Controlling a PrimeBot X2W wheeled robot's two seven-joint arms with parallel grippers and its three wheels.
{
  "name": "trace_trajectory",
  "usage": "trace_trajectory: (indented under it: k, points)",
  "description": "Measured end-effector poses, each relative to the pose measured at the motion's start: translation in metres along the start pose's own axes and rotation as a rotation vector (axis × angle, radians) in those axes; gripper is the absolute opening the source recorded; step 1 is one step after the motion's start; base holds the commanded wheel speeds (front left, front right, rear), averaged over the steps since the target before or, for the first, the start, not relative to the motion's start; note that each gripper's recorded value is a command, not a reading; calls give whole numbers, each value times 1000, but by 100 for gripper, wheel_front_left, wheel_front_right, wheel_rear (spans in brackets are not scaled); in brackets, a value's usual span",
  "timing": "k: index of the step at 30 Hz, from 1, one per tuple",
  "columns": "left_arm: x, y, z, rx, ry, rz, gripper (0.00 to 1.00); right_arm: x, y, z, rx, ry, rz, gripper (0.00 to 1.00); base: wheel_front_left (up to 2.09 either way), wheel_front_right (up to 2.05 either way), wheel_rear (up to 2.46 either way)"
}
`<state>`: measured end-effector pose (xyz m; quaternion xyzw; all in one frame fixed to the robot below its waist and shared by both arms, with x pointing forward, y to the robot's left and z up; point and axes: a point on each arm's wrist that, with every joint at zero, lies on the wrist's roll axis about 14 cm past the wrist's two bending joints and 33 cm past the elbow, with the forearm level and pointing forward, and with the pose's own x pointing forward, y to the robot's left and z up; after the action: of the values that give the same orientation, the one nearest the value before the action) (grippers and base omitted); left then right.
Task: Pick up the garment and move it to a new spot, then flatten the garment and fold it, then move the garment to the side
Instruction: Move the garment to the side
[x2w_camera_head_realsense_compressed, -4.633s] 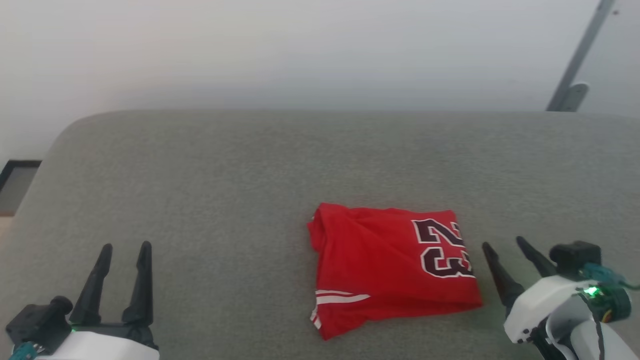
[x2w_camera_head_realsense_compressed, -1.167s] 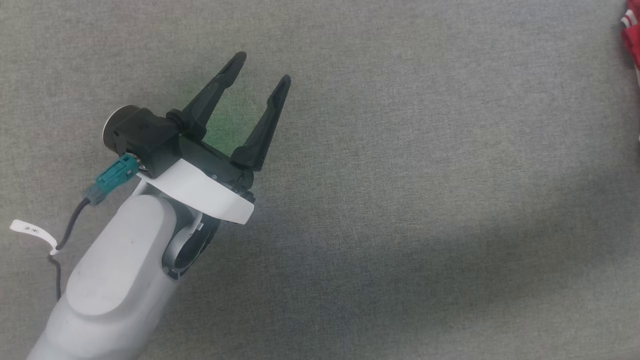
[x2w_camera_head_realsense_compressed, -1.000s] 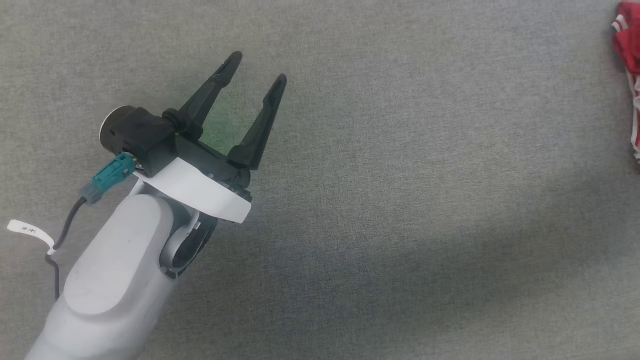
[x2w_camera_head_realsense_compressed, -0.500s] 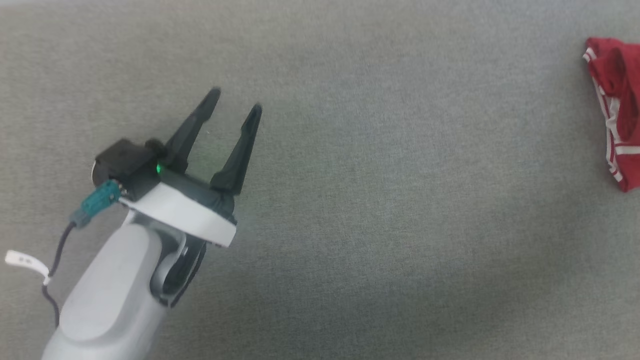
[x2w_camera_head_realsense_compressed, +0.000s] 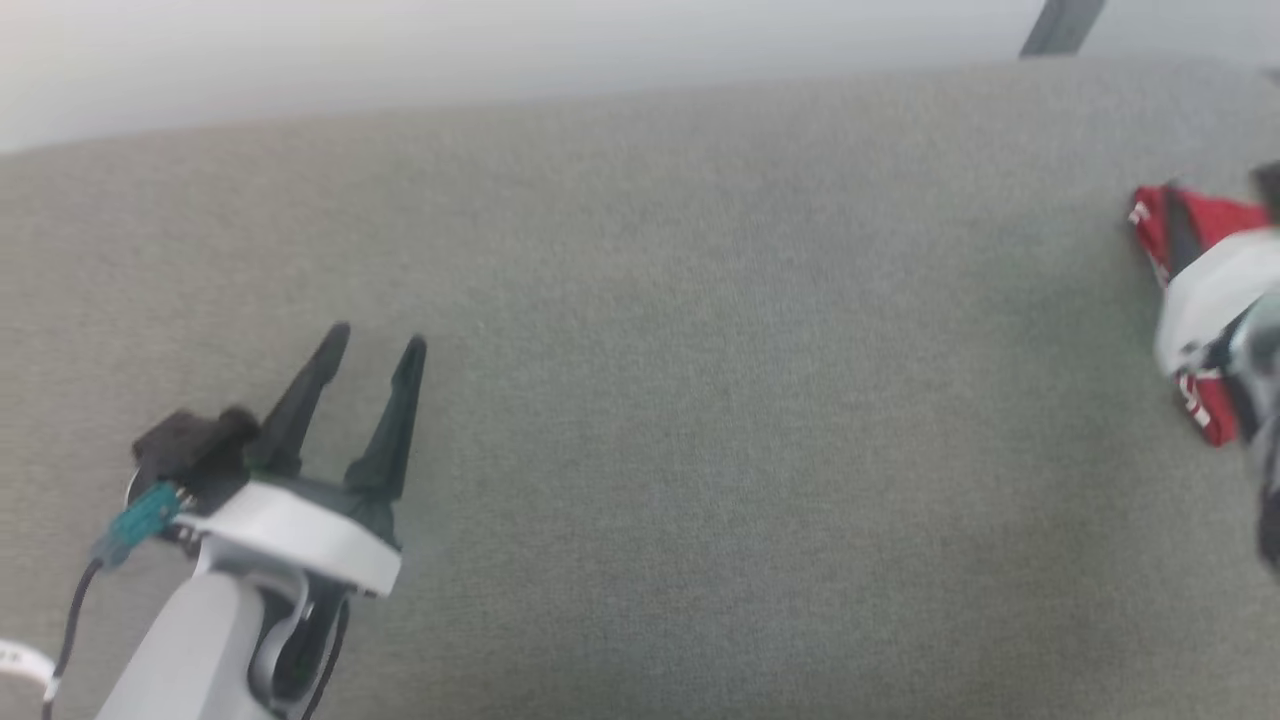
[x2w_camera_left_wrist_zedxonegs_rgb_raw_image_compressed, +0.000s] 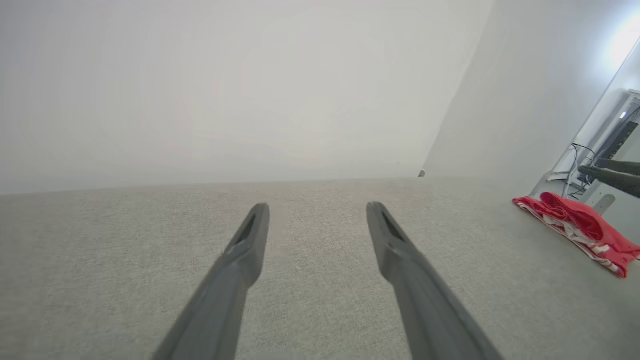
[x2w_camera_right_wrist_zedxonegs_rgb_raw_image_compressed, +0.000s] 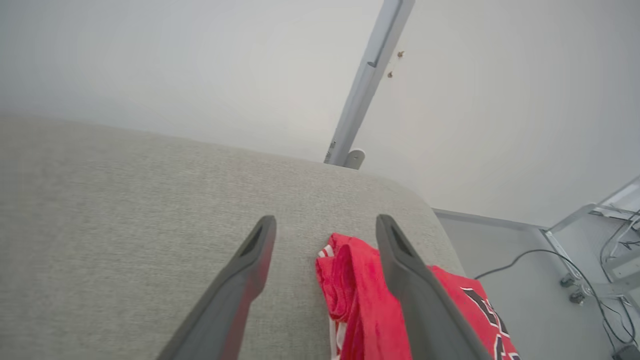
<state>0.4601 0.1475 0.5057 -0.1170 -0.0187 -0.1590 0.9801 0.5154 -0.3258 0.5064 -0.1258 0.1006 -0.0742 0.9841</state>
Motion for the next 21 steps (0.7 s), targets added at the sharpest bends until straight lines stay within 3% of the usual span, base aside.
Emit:
trace_trajectory:
  k: [12, 21]
  points:
    - [-71, 30, 21, 14, -37, 146, 100, -46, 61, 19, 84, -143, 137, 100, 0, 0, 0]
    - [-120, 47, 27, 16, -67, 260, 100, -84, 78, 16, 135, -219, 189, 100, 0, 0, 0]
